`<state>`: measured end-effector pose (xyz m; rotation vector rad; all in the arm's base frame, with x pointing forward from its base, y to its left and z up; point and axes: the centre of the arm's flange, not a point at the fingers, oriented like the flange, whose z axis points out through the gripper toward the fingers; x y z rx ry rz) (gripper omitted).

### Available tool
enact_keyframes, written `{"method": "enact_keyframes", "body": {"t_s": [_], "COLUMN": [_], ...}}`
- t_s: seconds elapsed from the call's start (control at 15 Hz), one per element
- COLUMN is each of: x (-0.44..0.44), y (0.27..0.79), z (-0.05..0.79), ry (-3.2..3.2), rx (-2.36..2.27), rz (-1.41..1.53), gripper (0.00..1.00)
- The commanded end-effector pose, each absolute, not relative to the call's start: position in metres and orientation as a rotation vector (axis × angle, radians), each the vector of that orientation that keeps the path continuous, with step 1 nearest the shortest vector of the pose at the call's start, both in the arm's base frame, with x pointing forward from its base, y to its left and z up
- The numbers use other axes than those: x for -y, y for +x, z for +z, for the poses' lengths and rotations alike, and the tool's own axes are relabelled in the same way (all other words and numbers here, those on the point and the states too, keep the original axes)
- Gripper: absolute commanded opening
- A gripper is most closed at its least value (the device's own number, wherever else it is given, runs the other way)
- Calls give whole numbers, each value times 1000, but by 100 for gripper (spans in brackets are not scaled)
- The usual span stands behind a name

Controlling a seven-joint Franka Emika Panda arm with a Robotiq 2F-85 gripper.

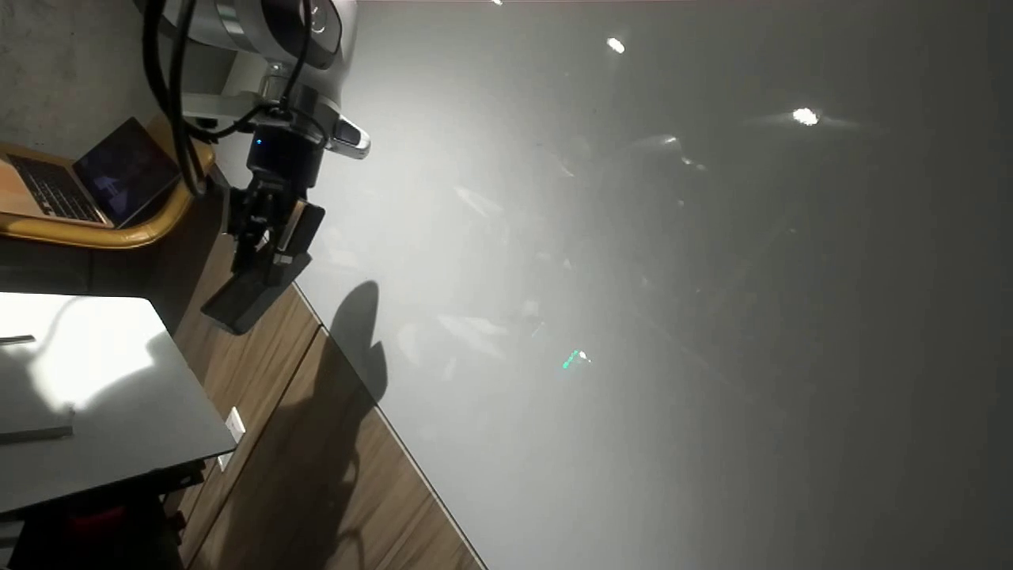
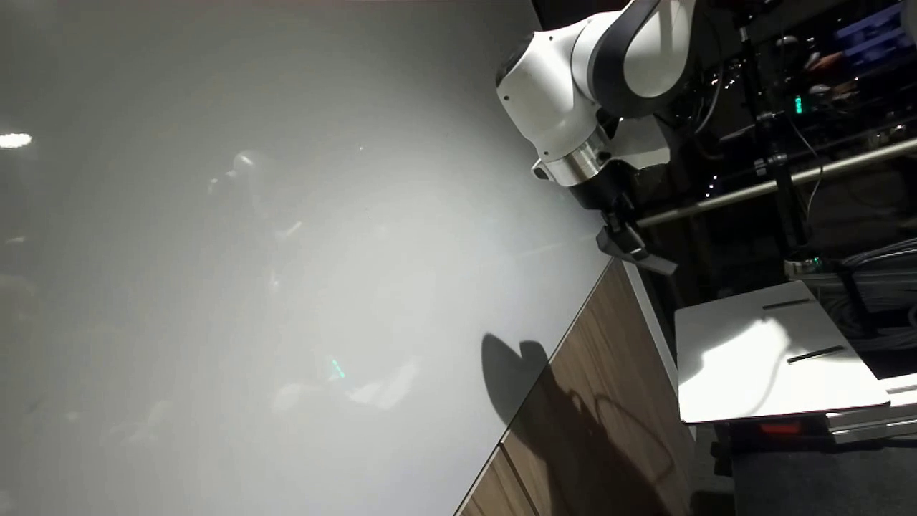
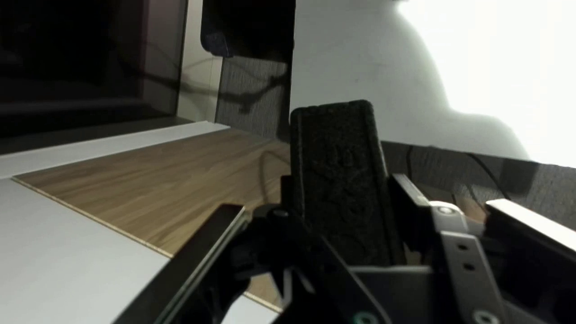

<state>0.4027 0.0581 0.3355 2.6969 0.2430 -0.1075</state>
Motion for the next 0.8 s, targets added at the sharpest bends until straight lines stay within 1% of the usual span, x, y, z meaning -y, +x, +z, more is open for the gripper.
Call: {"method": "enact_keyframes", "body": {"t_s": [0.0,0.4,0.73], "x": [-72,-102,-104], "y": [387,396,402], "z": [332,315,280], "ry": [2700,2783,2798], "rx": [-238,-173,-91], "rz": [-246,-361,-465], "gripper": [28,28,28]}}
